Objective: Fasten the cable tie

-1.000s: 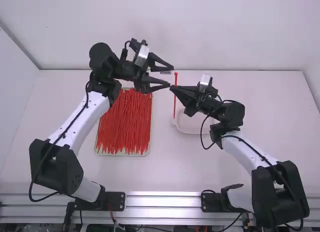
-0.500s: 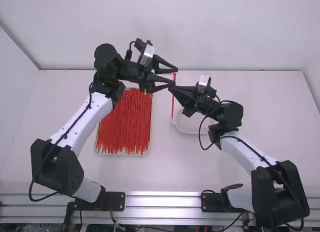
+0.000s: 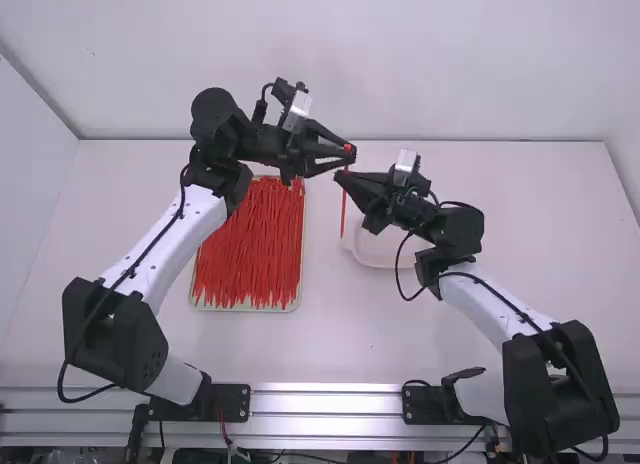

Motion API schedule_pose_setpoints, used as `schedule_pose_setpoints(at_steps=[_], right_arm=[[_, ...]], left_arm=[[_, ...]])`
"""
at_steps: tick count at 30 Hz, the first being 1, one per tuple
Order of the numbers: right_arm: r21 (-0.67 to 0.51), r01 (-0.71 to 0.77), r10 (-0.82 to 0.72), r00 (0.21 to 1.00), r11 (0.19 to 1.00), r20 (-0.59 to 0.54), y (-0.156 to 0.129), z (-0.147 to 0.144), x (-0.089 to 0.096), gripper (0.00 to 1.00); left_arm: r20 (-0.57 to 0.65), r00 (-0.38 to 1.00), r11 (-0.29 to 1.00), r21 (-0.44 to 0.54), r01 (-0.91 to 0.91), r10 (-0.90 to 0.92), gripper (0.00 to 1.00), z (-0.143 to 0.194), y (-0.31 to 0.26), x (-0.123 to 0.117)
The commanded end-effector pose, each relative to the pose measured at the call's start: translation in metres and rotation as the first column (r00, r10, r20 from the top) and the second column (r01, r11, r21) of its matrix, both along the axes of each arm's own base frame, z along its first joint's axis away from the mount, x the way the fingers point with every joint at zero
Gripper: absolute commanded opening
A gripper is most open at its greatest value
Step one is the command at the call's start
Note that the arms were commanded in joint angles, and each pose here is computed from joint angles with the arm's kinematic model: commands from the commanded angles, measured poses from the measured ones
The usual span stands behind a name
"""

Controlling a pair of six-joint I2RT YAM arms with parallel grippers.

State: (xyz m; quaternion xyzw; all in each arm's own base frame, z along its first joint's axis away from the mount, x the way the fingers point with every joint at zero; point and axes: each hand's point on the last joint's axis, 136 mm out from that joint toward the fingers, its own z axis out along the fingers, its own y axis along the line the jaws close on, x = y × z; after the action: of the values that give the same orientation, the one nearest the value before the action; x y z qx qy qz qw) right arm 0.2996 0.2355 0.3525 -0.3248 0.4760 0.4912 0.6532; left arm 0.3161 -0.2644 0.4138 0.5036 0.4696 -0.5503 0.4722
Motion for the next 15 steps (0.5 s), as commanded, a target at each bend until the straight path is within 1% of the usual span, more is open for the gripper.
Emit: schedule_pose_setpoints(at_steps=[1,6,7,9,10,12,13,15], right_arm=[[0.015,0.003,-0.003,0.999,1.000,0.032,-0.001,0.014,0.001,0.00],[0.013,0.004,-0.004,1.000,1.000,0.029,-0.001,0.013,0.002,0.01],[0.011,0.004,-0.005,1.000,1.000,0.025,-0.001,0.013,0.002,0.11],[0.005,0.002,-0.002,1.000,1.000,0.016,-0.001,0.011,0.003,0.30],[0.004,0.001,-0.001,1.000,1.000,0.013,-0.001,0.010,0.003,0.32],[-0.004,0.000,0.000,1.000,1.000,-0.007,0.000,0.006,0.005,0.42],[-0.005,0.000,0.000,1.000,1.000,-0.009,0.000,0.006,0.005,0.43],[-0.018,0.004,-0.005,0.999,1.000,-0.045,-0.002,0.000,0.010,0.52]], left_arm=[[0.038,0.999,1.000,-0.013,-0.004,0.005,0.03,0.013,0.000,-0.002],[0.037,0.999,1.000,-0.013,-0.005,0.005,0.02,0.013,0.000,-0.002],[0.033,0.999,1.000,-0.017,-0.015,0.015,0.02,0.014,0.000,0.000],[0.010,0.999,0.999,-0.024,-0.039,0.039,0.02,0.016,0.000,0.004],[0.008,0.999,0.999,-0.025,-0.042,0.042,0.02,0.016,0.000,0.004],[0.007,0.999,0.998,-0.031,-0.052,0.052,0.02,0.018,0.000,0.006],[0.011,0.999,0.998,-0.034,-0.051,0.052,0.02,0.019,0.000,0.005],[0.017,0.998,0.997,-0.046,-0.062,0.062,0.02,0.025,0.007,0.007]])
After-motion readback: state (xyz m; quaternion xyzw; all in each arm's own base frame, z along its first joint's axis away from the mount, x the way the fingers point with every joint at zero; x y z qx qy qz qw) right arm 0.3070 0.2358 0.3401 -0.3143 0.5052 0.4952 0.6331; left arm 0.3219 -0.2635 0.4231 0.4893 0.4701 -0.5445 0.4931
